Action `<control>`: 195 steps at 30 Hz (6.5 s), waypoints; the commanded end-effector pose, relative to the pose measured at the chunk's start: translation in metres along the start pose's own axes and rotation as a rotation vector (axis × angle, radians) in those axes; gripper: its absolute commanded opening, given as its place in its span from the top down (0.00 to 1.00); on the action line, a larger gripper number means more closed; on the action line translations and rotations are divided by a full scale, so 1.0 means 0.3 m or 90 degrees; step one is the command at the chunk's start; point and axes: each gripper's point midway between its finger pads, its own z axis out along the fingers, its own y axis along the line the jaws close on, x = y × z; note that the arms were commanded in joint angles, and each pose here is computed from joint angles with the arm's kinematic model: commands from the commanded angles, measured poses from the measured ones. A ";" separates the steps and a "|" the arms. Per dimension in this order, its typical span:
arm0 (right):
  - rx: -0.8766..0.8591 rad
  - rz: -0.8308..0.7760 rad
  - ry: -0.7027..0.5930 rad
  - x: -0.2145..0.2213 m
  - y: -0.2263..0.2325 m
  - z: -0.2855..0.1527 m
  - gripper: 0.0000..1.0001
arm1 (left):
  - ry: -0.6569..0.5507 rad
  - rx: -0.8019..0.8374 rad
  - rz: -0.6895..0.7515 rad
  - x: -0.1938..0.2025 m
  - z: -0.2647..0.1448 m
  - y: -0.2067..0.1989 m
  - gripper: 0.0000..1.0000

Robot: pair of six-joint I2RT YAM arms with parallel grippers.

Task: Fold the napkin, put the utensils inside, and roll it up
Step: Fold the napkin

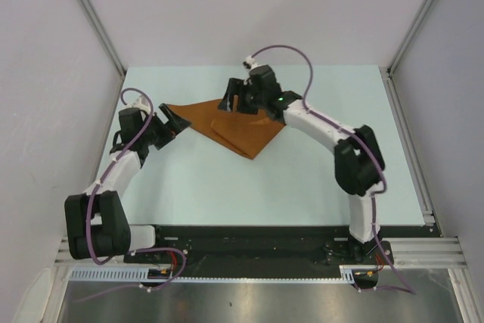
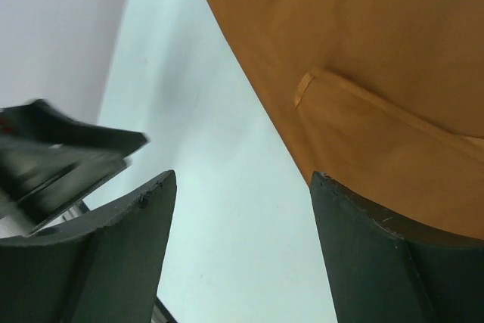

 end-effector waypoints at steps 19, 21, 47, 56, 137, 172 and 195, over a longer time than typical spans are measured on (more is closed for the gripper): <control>0.020 0.001 -0.180 -0.127 -0.149 -0.646 0.23 | -0.202 -0.182 -0.165 -0.162 0.252 0.308 0.30; 0.017 0.004 -0.177 -0.118 -0.153 -0.656 0.23 | -0.223 -0.187 -0.172 -0.179 0.263 0.323 0.34; 0.007 0.032 -0.162 -0.116 -0.276 -0.729 0.23 | -0.273 -0.229 -0.195 -0.305 0.489 0.356 0.44; 0.007 0.039 -0.169 -0.134 -0.304 -0.744 0.23 | -0.265 -0.270 -0.205 -0.320 0.515 0.373 0.53; 0.063 0.066 -0.093 0.058 -0.363 -0.714 0.23 | 0.090 0.263 0.495 0.562 0.384 -0.367 1.00; 0.055 0.244 0.036 0.244 -0.550 -0.231 0.37 | 0.000 0.125 0.214 0.126 0.147 -0.374 0.10; 0.134 0.291 0.034 0.249 -0.767 -0.124 0.85 | 0.045 0.060 0.099 0.032 0.476 -0.123 0.24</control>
